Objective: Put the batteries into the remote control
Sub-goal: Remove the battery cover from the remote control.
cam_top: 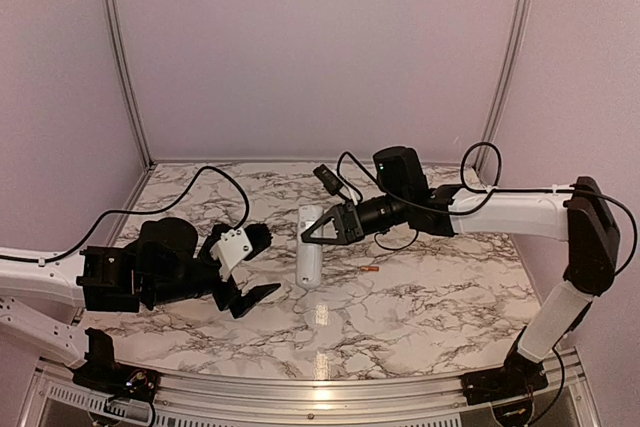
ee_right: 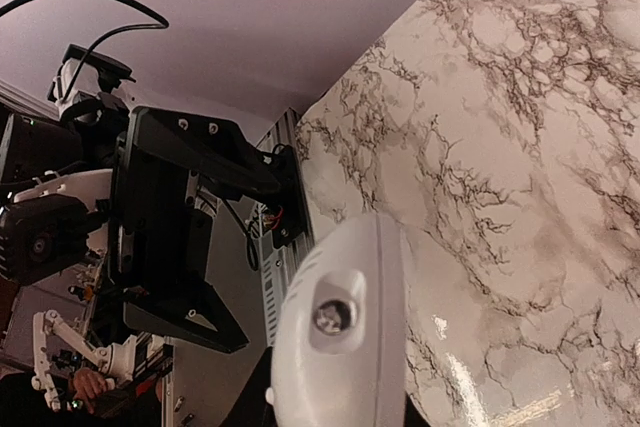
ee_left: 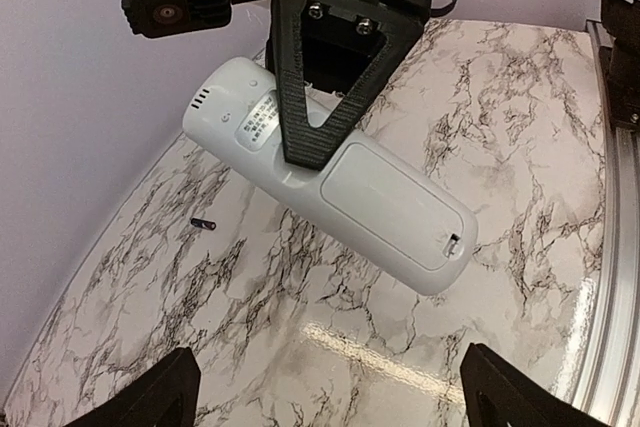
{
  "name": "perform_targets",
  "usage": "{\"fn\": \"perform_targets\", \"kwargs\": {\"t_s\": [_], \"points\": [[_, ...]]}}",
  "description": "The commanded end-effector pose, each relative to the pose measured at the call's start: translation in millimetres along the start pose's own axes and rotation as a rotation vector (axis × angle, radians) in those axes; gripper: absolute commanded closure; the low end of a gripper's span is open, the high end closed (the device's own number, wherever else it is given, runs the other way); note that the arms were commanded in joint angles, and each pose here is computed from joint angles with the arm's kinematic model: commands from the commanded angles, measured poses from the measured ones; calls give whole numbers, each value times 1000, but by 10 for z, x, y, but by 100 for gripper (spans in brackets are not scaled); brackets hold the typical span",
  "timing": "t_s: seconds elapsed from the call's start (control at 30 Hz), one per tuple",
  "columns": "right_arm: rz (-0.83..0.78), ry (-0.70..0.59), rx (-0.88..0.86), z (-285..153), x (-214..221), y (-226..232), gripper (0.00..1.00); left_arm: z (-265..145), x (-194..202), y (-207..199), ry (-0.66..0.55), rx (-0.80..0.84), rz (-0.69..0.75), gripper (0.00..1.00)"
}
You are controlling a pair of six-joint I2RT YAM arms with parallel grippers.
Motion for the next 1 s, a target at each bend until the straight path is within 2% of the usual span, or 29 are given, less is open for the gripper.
{"fn": "perform_targets", "kwargs": {"t_s": [0.0, 0.5, 0.97], "points": [[19, 14, -26, -10, 45, -157, 96, -3, -90, 13, -25, -20, 61, 6], [83, 27, -63, 74, 74, -265, 95, 222, -234, -91, -37, -32, 131, 13], [110, 44, -63, 119, 107, -271, 95, 356, -256, -180, -10, -23, 177, 15]]}}
Point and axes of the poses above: each gripper's point midway between its finger pads, its own z axis out along the fingers, its own y axis along the line the jaws close on, x = y × z, the point moved 9 cm from there along -z, back along the fingers, and after that the axes turned 1 degree about -z, right-handed, at the moved point
